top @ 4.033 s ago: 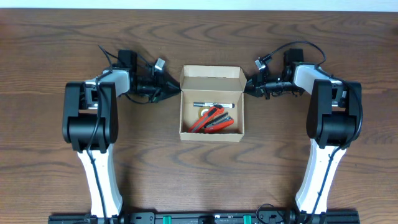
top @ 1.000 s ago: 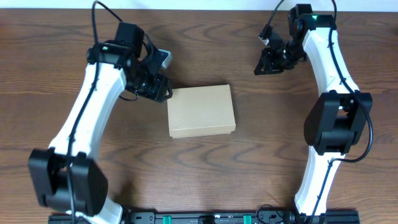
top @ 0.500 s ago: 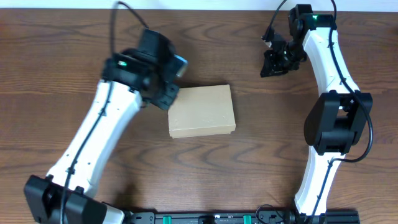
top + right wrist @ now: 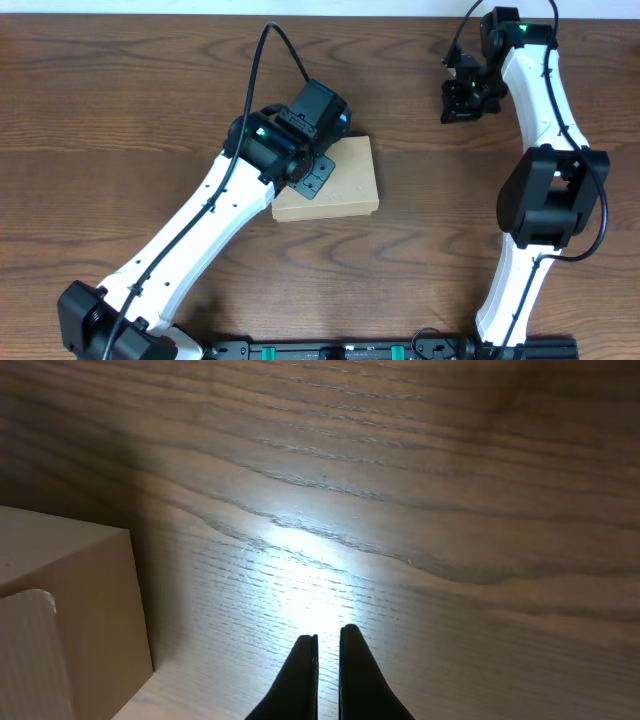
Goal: Pack container
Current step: 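Press the closed lid down with the left gripper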
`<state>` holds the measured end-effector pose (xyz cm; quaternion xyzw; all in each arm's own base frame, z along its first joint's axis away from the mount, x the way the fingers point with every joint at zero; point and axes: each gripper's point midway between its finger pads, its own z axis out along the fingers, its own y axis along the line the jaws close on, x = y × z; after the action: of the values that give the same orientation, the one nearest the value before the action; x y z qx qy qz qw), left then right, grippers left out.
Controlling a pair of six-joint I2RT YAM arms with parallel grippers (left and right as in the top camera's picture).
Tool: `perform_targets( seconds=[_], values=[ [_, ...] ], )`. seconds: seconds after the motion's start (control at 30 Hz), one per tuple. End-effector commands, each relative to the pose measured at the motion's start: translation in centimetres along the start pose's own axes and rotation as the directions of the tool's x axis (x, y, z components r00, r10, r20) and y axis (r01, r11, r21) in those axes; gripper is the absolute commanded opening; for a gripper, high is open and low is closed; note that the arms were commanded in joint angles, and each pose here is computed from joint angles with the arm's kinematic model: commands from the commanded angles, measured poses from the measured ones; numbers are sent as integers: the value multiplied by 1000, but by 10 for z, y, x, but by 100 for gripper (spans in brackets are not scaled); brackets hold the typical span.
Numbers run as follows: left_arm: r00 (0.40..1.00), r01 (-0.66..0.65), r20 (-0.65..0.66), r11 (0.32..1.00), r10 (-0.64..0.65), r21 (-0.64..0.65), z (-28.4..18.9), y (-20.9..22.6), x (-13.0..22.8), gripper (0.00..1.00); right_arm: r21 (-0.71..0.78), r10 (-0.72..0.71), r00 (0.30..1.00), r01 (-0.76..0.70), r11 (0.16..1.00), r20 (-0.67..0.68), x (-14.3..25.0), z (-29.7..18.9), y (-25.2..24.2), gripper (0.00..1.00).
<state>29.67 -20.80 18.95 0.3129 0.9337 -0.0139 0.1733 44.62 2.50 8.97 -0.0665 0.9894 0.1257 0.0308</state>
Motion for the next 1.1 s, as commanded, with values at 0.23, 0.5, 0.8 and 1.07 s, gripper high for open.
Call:
perform_targets(
  seconds=[0.23, 0.5, 0.8, 1.07],
  values=[
    [989, -102, -102, 992, 110, 78, 29, -29, 9, 22, 15, -3, 999, 2, 1000, 47, -6, -17, 0, 2],
    [968, -156, -181, 982, 173, 103, 63, -52, 16, 22, 16, -10, 999, 10, 1000, 47, -6, -17, 0, 2],
    [942, -192, -254, 973, 220, 129, 93, -58, 25, 10, 16, -18, 999, 17, 1000, 46, -6, -17, 0, 1],
    [929, -202, -284, 968, 238, 152, 108, -62, 30, 6, 15, -21, 999, 20, 1000, 43, -5, -17, 0, 2]
  ],
)
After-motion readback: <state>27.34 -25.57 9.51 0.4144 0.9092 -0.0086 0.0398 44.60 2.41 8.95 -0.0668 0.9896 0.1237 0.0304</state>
